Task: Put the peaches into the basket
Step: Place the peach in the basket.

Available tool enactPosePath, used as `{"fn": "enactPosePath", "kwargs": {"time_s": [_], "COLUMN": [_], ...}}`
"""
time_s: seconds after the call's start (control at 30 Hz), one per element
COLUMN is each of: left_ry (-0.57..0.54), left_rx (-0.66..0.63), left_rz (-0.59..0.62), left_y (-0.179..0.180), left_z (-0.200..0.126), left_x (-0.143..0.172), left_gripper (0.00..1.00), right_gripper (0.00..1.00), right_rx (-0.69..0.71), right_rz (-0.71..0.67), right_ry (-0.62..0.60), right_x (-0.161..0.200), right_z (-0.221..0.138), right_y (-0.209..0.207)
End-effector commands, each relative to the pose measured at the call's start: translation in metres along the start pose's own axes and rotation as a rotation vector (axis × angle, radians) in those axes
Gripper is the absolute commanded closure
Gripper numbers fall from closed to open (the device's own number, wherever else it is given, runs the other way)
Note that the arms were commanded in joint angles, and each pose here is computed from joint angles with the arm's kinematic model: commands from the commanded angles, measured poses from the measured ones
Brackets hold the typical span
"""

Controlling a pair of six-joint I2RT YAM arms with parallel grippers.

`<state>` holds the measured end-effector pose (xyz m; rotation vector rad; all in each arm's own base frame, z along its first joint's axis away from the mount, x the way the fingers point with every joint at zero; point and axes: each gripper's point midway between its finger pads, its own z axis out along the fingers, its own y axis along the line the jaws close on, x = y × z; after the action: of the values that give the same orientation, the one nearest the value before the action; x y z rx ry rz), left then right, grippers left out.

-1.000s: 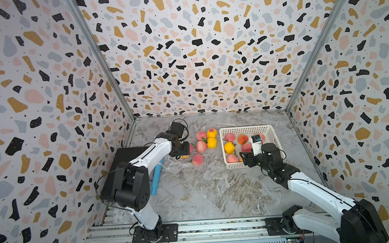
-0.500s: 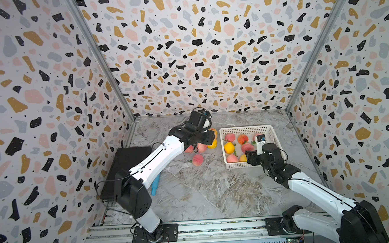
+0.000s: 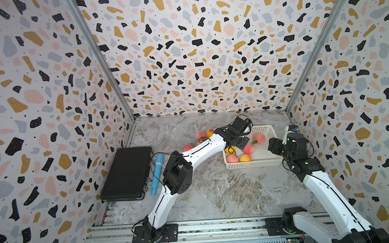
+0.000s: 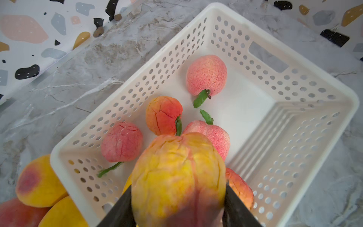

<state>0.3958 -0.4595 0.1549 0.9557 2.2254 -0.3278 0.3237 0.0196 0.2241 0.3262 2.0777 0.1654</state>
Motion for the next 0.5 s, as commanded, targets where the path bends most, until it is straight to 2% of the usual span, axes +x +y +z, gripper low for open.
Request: {"fn": "enactPosePath", "kwargs": {"time_s": [0.0, 0.33, 0.47], "left_ry": [0.024, 0.130, 0.137], "left_rx": [-0.072, -0.117, -0.096], "left_rz": [0.046, 0.040, 0.031], "left_y": [0.007, 0.010, 0.002], "left_z": [0.008, 0.043, 0.048], "left_x": [0.001, 0.032, 0.036], "left_gripper": [0.46, 0.46, 0.38], "right_gripper": [0.21, 0.21, 0.21], "right_rx": [-0.036, -0.047, -0.056], "right_rz": [0.025, 0.019, 0.021], "right_ry": [0.013, 0.012, 0.021], "right_x": [-0.006, -0.007, -0.005], "right_z": [-0.018, -0.026, -0.024], "right_y": [0.007, 0.008, 0.009]}}
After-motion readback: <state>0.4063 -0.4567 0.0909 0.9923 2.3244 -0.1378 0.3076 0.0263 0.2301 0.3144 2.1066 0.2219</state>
